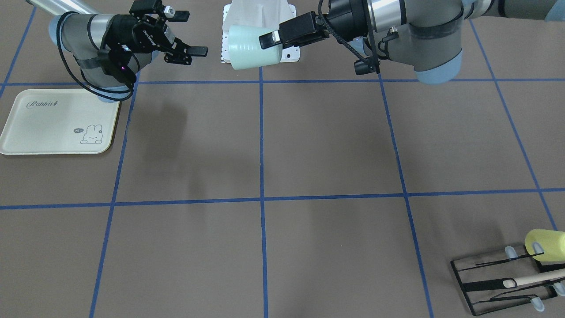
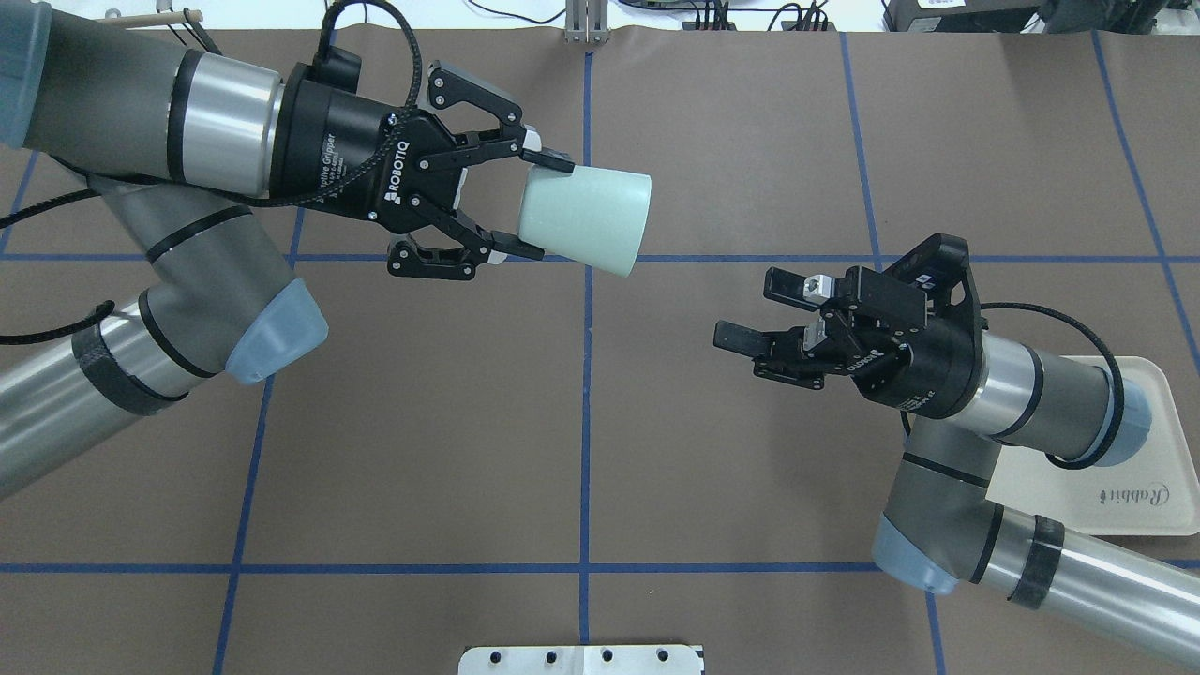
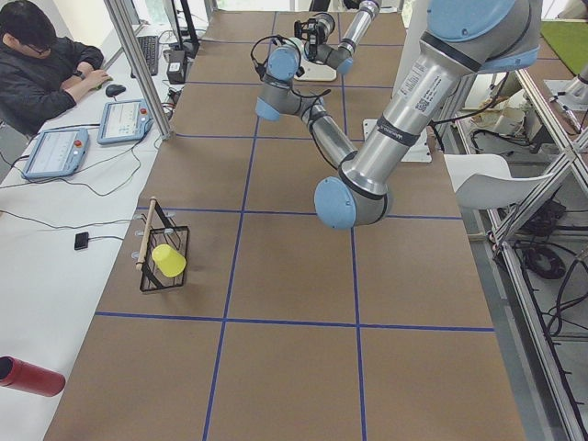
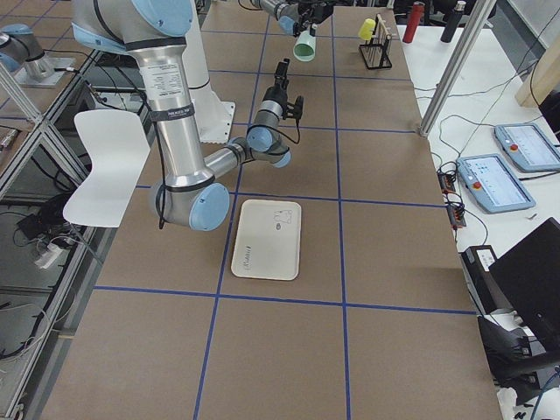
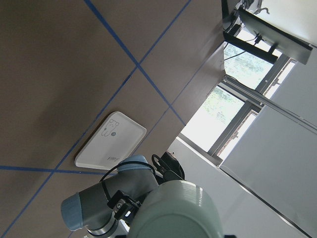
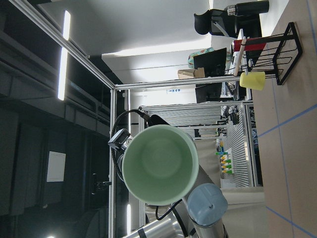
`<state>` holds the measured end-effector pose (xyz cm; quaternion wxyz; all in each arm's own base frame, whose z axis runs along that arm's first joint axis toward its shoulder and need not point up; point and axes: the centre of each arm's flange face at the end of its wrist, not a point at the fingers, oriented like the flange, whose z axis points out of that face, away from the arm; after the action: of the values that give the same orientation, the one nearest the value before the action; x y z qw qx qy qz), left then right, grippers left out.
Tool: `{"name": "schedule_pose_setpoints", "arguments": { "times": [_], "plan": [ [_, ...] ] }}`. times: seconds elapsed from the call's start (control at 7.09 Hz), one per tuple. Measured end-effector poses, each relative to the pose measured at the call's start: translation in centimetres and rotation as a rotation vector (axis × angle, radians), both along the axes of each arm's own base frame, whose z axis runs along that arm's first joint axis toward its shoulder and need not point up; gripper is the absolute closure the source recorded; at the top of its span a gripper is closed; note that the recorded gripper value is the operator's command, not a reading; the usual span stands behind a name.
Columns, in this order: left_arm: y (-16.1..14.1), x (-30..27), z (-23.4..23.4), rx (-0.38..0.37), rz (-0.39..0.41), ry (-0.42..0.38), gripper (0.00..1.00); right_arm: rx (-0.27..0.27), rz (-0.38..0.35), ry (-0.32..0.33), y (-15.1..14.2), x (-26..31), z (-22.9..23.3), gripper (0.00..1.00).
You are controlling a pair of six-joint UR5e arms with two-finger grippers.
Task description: Left arm grabs green cup and hands to right arm on tray
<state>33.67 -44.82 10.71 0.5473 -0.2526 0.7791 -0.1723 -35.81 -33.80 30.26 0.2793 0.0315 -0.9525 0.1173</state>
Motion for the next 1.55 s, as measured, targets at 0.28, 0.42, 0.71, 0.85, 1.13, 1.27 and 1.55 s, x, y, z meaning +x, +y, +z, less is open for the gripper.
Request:
{"name": "schedule_pose_setpoints", "arguments": {
  "times": [0.28, 0.42, 0.71, 0.85, 1.13, 1.27, 1.55],
  "plan": [
    [0.0, 0.2, -0.2, 0.014, 0.017, -0.032, 0.87, -0.006, 0.001, -0.031, 0.3, -0.3, 0.1, 0.01],
    [0.0, 0.4, -0.3, 0.009, 0.022, -0.043, 0.87, -0.016, 0.004, -0.037, 0.3, -0.4, -0.1, 0.01],
    [0.1, 0.6, -0.3, 0.007, 0.027, -0.052, 0.87, -0.055, 0.015, -0.04, -0.1, -1.3, -1.4, 0.01],
    [0.2, 0.8, -0.3, 0.017, 0.025, -0.057, 0.87, -0.069, 0.018, -0.035, -0.4, -2.0, -2.8, 0.02],
    [0.4, 1.4, -0.2, 0.027, 0.029, -0.067, 0.87, -0.085, 0.023, -0.042, -0.7, -2.6, -4.5, 0.02],
    [0.5, 1.5, 0.0, 0.039, 0.033, -0.073, 0.87, -0.087, 0.024, -0.048, -0.8, -2.6, -4.8, 0.02],
    [0.6, 1.4, 0.2, 0.068, 0.052, -0.087, 0.87, -0.093, 0.027, -0.046, -0.9, -2.5, -5.3, 0.03]
  ]
}}
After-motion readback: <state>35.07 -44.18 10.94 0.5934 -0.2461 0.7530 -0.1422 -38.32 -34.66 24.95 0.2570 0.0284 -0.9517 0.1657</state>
